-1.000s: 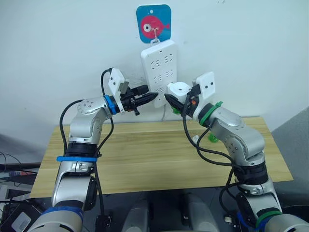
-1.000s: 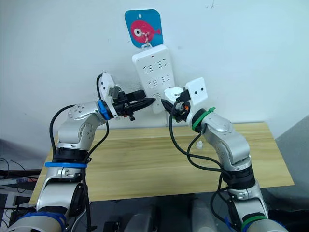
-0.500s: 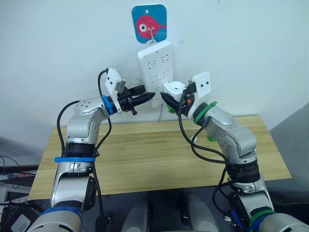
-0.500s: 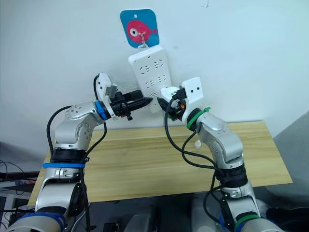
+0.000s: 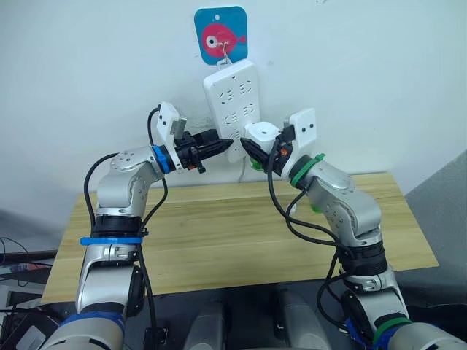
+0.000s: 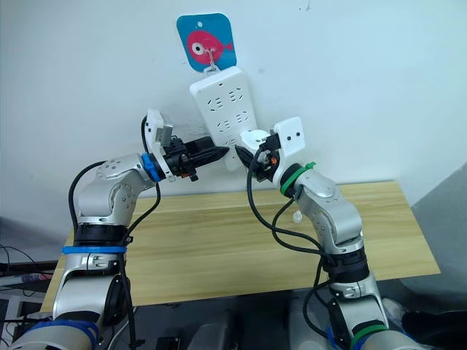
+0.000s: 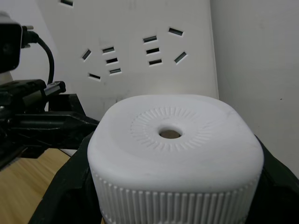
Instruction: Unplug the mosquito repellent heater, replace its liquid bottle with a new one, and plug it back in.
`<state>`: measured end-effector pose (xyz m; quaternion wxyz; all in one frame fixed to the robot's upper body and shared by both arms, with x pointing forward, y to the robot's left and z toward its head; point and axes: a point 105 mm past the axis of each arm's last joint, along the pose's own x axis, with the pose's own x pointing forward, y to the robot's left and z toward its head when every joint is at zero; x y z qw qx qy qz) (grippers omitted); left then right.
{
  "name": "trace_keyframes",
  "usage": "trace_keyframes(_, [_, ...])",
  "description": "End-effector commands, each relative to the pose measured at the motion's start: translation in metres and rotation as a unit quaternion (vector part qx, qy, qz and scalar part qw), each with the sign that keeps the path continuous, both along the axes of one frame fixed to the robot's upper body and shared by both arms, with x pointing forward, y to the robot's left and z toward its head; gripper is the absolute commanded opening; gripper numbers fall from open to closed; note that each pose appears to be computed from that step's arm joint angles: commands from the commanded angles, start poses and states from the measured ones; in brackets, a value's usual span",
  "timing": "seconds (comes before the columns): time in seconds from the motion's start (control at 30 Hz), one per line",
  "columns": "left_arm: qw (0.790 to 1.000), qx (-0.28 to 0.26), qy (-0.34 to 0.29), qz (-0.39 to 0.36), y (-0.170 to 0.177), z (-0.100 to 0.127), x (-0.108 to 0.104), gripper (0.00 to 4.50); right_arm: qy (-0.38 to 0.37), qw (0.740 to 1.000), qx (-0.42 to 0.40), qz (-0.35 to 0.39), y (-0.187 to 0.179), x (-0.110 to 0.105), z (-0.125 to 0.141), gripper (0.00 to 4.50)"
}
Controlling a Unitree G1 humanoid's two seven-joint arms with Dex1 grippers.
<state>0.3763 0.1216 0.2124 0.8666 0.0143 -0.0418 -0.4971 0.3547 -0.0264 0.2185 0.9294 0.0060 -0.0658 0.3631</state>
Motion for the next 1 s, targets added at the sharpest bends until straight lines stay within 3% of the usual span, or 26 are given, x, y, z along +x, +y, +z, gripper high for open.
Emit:
trace_keyframes(0.03, [0.992, -0.012, -0.053, -0.116, -0.039, 0.022, -0.029, 1.3, -0.032, 0.999, 0.017, 0.02, 0.015, -0.006, 0.018, 3.03])
trace_keyframes(0.23, [0.991, -0.004, -0.056, -0.119, -0.04, 0.019, -0.031, 1.3, -0.009, 0.998, 0.054, 0.022, 0.017, -0.006, 0.022, 3.03])
trace_keyframes(0.37, [0.991, -0.004, -0.056, -0.119, -0.04, 0.019, -0.032, 1.3, -0.031, 0.999, 0.002, 0.025, 0.02, -0.008, 0.016, 3.03])
trace_keyframes(0.67, [0.993, 0.012, -0.062, -0.096, -0.034, 0.011, -0.026, 1.3, -0.021, 0.999, 0.018, 0.034, 0.014, -0.016, 0.016, 3.03])
trace_keyframes(0.7, [0.993, 0.012, -0.063, -0.095, -0.033, 0.011, -0.025, 1.3, -0.022, 0.999, 0.017, 0.033, 0.013, -0.017, 0.016, 3.77])
trace_keyframes(0.77, [0.994, 0.016, -0.066, -0.088, -0.031, 0.01, -0.024, 1.3, -0.021, 0.999, 0.008, 0.03, 0.005, -0.021, 0.014, 4.42])
trace_keyframes(1.0, [0.994, 0.016, -0.069, -0.082, -0.03, 0.01, -0.023, 1.3, -0.013, 0.999, -0.023, 0.024, -0.02, -0.037, 0.005, 4.47])
